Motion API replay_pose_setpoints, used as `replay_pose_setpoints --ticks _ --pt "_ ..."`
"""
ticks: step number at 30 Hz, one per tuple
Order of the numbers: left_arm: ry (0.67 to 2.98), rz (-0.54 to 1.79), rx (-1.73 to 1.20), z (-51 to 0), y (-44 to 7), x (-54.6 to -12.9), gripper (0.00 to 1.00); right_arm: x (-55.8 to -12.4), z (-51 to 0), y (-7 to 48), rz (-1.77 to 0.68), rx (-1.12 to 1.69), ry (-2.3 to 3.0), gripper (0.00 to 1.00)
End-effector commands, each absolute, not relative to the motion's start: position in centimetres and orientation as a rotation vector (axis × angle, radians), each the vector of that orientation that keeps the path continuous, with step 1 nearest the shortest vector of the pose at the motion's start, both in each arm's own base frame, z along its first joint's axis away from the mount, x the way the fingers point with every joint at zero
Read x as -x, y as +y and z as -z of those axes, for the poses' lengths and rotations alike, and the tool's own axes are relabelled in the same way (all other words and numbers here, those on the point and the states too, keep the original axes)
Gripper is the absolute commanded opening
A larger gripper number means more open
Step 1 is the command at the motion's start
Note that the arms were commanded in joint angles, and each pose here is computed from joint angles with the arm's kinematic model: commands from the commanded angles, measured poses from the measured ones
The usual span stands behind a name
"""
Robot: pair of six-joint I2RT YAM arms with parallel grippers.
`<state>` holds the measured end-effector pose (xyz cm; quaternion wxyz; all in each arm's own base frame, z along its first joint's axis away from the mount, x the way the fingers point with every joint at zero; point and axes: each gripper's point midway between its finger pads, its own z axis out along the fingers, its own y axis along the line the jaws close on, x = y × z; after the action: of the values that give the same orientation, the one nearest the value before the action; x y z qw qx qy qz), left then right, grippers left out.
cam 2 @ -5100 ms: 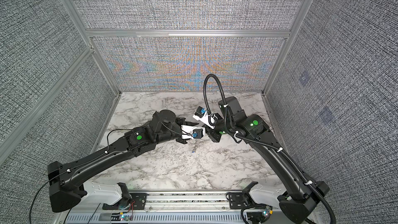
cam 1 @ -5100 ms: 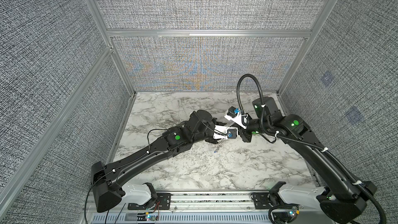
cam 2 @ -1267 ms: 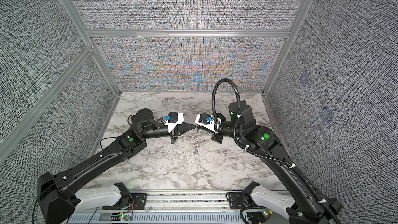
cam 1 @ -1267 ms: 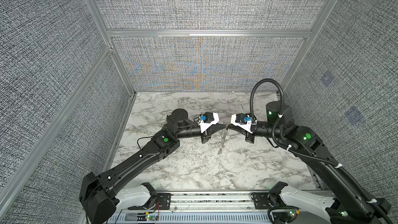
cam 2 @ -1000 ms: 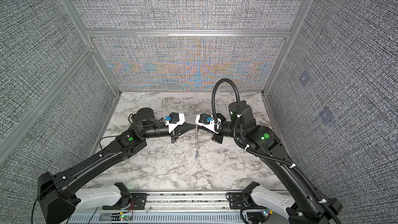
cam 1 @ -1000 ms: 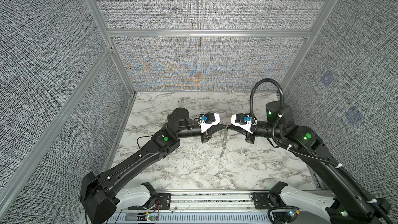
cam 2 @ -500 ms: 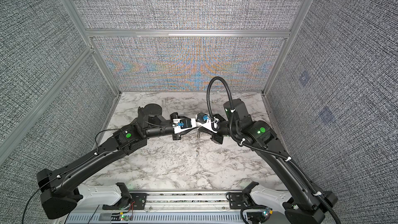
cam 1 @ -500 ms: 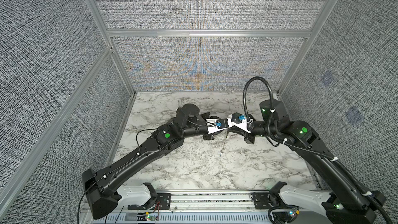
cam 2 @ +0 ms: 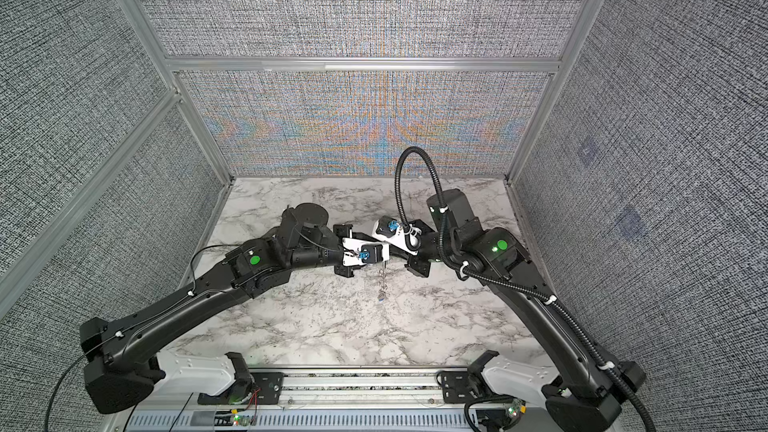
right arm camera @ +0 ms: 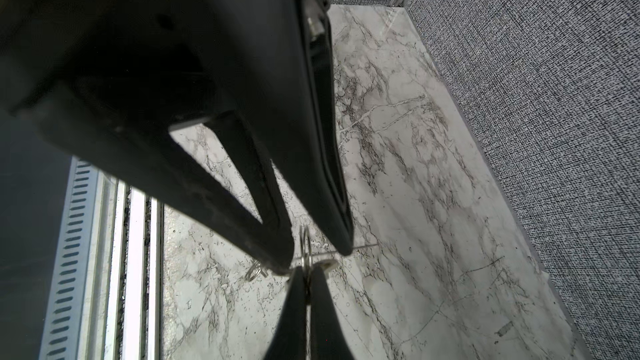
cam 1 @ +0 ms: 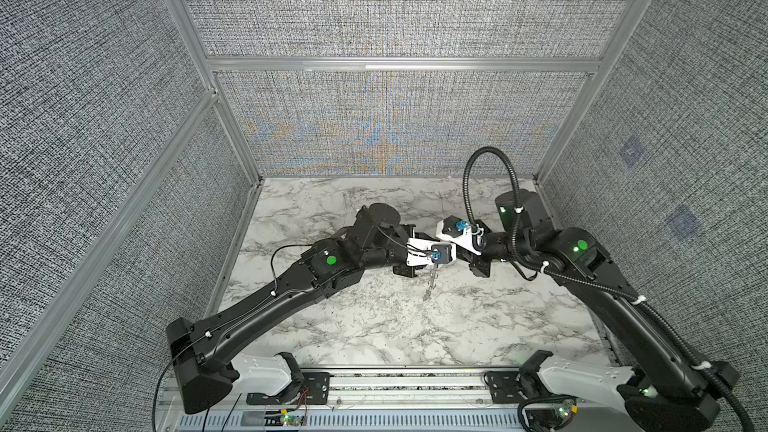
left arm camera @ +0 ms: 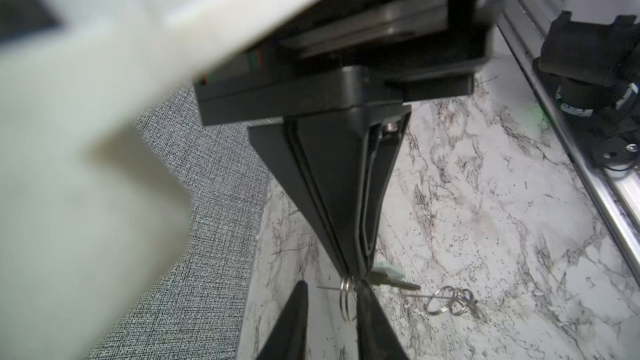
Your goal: Remove the keys from the keyring
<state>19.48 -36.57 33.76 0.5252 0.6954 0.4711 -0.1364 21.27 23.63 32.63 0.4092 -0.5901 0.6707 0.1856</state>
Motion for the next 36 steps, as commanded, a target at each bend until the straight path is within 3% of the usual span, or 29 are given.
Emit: replay_pose_setpoints --ticks 1,17,30,36 --pt "1.134 0.312 -1.693 -33.2 -36.5 -19.5 0.27 -21.2 -32.8 23.5 -0.464 1.49 1.689 0.0" --pt "1.162 0.268 -1.718 -32.7 -36.9 -20.3 0.13 -21.0 -32.8 23.6 -0.468 1.501 1.678 0.0" --pt "1.194 0.255 -1.72 -32.2 -36.9 -20.6 0.12 -20.9 -33.1 23.7 -0.475 1.506 1.657 0.0" --pt "1.197 0.265 -1.718 -32.2 -36.9 -20.5 0.01 -20.9 -32.9 23.7 -0.472 1.508 1.66 0.0"
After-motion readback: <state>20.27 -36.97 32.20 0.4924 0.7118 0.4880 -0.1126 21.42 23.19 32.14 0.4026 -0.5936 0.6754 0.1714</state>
